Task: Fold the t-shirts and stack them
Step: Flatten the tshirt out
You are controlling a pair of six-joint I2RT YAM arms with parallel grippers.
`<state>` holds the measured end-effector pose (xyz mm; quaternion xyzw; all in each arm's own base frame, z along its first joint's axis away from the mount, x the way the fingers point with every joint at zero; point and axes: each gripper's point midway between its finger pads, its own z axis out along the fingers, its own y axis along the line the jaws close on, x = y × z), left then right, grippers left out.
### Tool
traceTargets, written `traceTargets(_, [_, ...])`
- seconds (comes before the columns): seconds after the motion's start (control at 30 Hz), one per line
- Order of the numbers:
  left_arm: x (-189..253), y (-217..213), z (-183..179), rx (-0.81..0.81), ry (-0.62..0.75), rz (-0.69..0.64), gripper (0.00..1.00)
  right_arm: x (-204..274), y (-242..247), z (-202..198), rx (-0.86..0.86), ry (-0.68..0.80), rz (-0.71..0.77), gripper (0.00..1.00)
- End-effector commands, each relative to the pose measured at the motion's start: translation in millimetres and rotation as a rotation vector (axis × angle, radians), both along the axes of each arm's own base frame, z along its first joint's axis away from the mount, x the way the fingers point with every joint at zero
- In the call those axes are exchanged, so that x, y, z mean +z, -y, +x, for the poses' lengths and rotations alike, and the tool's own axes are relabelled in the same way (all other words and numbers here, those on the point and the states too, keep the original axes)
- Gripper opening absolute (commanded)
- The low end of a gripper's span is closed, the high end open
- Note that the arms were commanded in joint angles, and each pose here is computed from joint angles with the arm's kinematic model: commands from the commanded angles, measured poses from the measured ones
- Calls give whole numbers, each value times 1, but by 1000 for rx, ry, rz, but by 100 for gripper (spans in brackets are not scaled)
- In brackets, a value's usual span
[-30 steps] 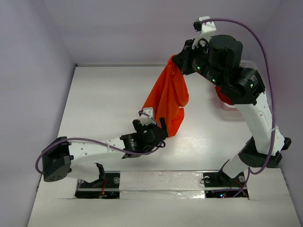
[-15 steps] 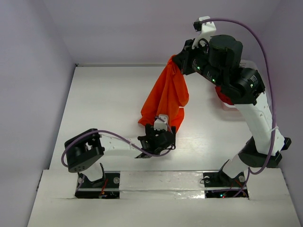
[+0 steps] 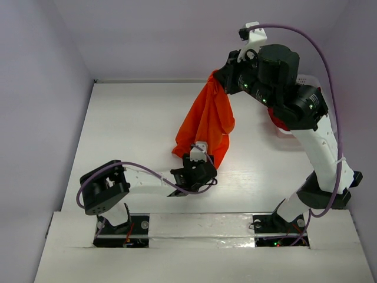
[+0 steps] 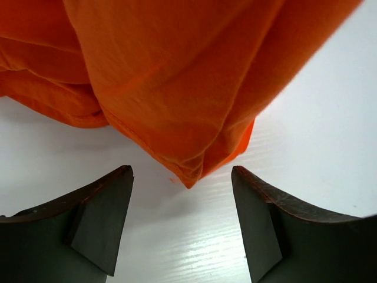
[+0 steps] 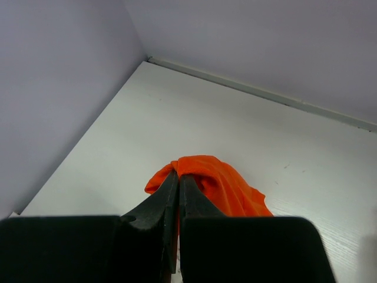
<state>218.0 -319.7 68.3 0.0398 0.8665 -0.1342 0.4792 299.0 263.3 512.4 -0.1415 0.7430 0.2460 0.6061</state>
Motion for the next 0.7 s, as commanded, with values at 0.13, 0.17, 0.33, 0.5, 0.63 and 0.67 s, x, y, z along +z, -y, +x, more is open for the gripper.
traceTargets(0.13, [26,-6,20,79,56,-15,56,41,7,-11,6,104,99,0])
traceTargets(0.17, [26,-6,20,81,56,-17,55,42,8,-11,6,105,100,0])
traceTargets(0.33, [23,-6,23,86,52,-12,53,44,7,-13,12,106,104,0])
traceTargets(0.5, [14,-6,28,87,51,13,50,42,8,-12,9,103,98,0])
traceTargets(0.63, [9,-5,31,93,44,19,42,44,9,-13,6,108,103,0])
traceTargets(0.67, [9,-7,34,99,44,16,42,43,9,-13,6,107,100,0])
